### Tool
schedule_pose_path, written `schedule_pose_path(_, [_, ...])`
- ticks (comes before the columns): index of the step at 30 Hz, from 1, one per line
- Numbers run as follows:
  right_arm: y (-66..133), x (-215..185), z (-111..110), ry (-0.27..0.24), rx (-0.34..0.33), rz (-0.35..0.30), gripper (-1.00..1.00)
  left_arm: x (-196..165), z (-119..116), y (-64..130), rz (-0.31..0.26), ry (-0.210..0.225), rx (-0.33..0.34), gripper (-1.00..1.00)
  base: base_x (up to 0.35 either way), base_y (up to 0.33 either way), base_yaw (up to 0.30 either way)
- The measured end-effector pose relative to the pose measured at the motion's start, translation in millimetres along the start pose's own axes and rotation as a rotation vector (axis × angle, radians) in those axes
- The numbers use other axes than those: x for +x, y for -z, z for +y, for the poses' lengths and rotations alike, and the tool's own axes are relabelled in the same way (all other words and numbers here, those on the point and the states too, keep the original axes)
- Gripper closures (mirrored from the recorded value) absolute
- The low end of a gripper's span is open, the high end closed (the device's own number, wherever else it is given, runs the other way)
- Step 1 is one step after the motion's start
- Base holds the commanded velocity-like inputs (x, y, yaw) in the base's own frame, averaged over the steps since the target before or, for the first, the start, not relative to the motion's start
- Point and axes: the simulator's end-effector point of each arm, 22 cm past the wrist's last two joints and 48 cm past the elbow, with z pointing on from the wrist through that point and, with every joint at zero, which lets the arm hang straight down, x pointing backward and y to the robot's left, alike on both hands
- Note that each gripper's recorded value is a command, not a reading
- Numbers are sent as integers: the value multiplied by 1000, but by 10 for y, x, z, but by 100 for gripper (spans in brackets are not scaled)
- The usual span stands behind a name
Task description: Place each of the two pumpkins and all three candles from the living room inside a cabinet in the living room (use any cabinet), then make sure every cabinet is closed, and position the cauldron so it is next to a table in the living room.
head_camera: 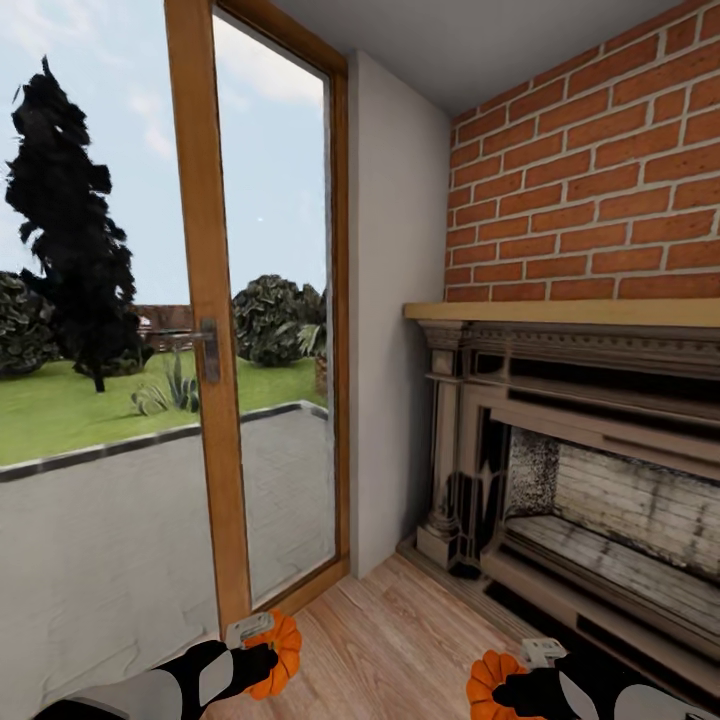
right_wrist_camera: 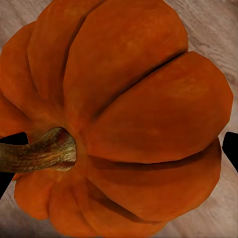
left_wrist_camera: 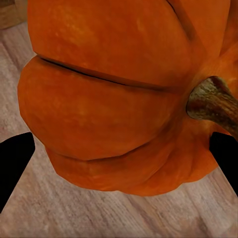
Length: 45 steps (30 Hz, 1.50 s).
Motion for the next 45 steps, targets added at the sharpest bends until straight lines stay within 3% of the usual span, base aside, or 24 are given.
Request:
schedule_pose_path(19, [198,4,46,-24,-12,71,100,-96,-47,169,28,3,-9,100,0,0,-112])
schedule_pose_path(27, [302,-48,162,-27,-63,77,100,-154,-74,256,34,3,-11,100,0,0,-257])
schedule_pose_path(45, [558,-152,86,-34,-35,90,100,-327,-147,483,34,1,-13,100,0,0,-292])
